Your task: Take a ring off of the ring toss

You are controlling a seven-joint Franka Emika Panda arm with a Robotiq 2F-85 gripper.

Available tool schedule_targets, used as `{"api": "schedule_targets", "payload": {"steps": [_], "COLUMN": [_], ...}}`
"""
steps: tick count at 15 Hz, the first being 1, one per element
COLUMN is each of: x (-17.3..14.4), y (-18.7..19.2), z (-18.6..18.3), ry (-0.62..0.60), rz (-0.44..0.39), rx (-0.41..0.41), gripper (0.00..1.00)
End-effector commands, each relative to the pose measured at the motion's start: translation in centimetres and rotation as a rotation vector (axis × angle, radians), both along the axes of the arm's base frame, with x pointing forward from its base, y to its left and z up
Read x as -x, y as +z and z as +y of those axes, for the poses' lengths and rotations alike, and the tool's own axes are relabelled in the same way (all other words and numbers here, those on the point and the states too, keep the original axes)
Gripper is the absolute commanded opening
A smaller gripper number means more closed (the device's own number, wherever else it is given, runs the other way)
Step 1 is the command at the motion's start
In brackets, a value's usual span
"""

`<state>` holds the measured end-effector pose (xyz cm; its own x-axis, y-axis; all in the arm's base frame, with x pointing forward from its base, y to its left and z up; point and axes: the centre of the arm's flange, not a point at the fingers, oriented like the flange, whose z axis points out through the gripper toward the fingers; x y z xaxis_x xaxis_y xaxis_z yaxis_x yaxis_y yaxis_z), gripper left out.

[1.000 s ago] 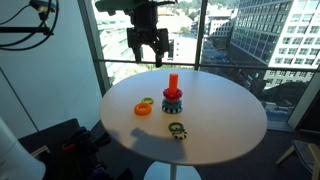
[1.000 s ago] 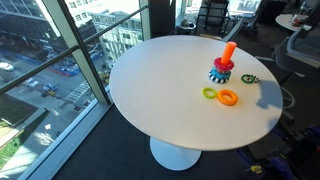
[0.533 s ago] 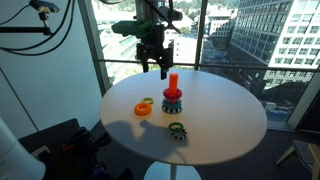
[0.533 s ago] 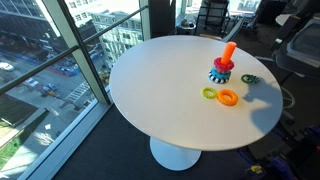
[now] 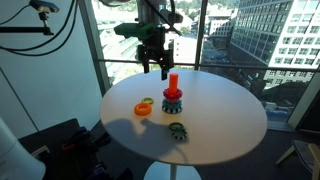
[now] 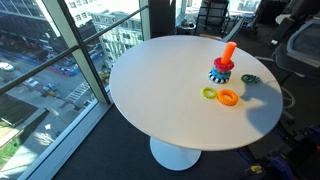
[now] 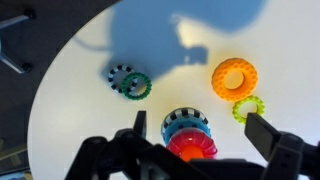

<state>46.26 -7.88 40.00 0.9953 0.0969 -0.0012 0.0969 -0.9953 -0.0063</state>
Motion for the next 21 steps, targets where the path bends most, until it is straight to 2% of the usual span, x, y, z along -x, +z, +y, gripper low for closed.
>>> {"api": "schedule_targets", "payload": {"steps": [1,7,21], "x": [-1.1,-2.8,-8.2], "y": [-0.8,-3.2,-9.6], "z": [-0.5,0.1,2.7], "ry": [-0.04,-0.076,-0.064], "rz": [0.003,-0.054,-0.125], "rx": [-0.036,-0.099,-0.098], "gripper": [1.0,1.0,1.0]}}
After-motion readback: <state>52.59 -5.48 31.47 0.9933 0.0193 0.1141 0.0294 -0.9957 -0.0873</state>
